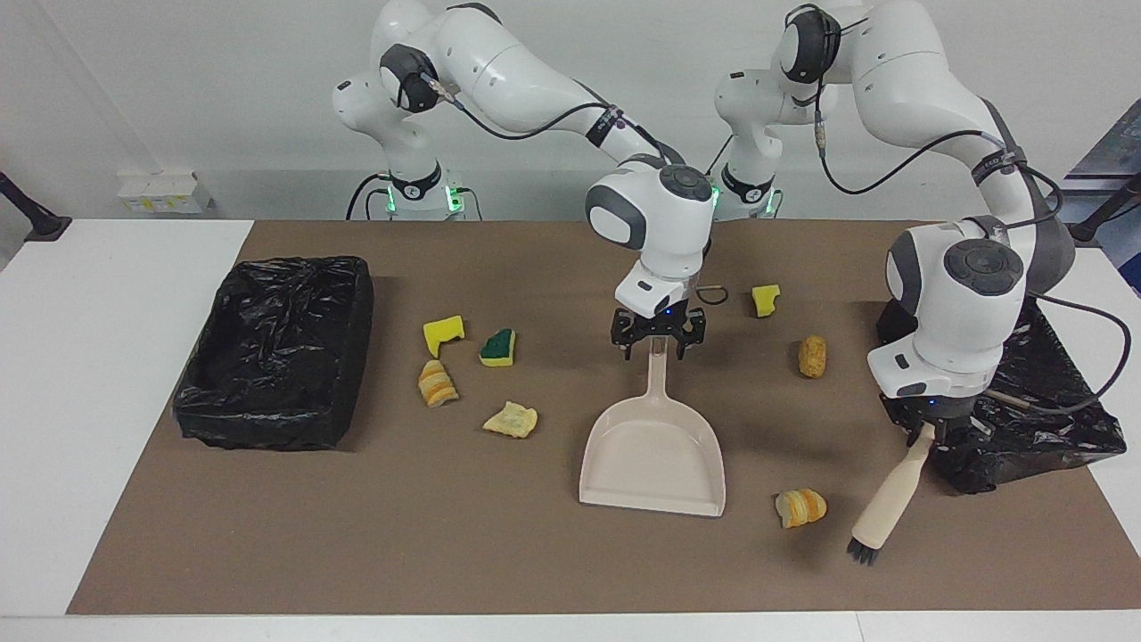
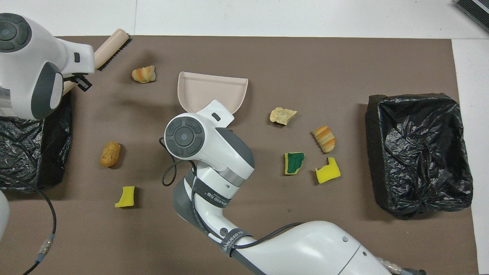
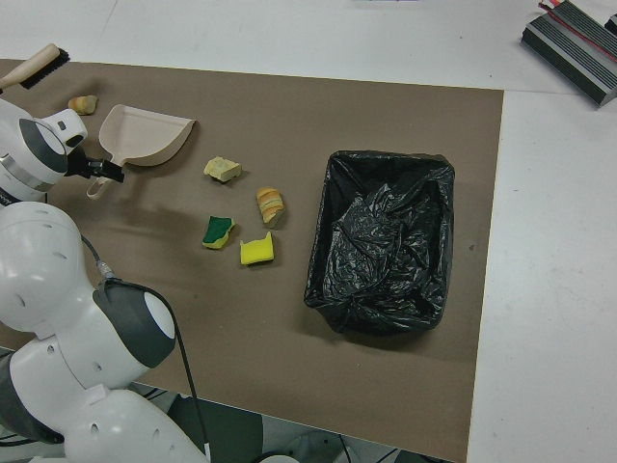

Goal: Sweep and dump trash in bin

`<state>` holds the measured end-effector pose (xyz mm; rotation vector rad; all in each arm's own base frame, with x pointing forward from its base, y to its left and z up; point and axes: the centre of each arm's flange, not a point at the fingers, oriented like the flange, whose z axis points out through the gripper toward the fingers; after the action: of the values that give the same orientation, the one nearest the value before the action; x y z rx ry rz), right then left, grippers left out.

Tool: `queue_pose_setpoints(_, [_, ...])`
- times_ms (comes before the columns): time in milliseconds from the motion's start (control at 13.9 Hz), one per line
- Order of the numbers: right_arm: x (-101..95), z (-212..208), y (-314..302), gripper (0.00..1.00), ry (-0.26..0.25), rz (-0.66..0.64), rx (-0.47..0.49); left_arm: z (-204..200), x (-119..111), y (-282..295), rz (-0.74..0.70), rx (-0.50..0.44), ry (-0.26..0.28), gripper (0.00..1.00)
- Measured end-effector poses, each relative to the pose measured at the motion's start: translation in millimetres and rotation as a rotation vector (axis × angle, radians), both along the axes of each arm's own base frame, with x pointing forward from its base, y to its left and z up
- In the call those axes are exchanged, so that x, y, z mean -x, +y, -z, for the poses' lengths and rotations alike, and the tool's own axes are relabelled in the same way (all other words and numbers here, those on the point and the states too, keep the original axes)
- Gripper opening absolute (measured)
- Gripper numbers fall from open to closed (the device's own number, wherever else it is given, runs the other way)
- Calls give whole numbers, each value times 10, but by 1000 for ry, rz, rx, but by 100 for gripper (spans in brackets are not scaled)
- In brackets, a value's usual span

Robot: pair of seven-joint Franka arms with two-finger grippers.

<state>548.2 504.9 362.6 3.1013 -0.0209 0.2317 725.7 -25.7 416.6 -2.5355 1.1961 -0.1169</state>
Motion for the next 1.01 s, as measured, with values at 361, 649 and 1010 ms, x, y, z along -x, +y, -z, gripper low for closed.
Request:
queue_pose_setpoints(361, [-52, 36, -88, 65, 4, 31, 17, 293, -66, -414, 109, -86, 28, 27])
queue_pose_setpoints(649, [-97, 33, -134, 64, -7, 28, 26, 429, 2, -567, 130, -90, 62, 27])
queue_pose_setpoints(1010, [-84, 57, -127, 55, -6, 25, 26, 442, 397, -384, 110, -100, 141, 27])
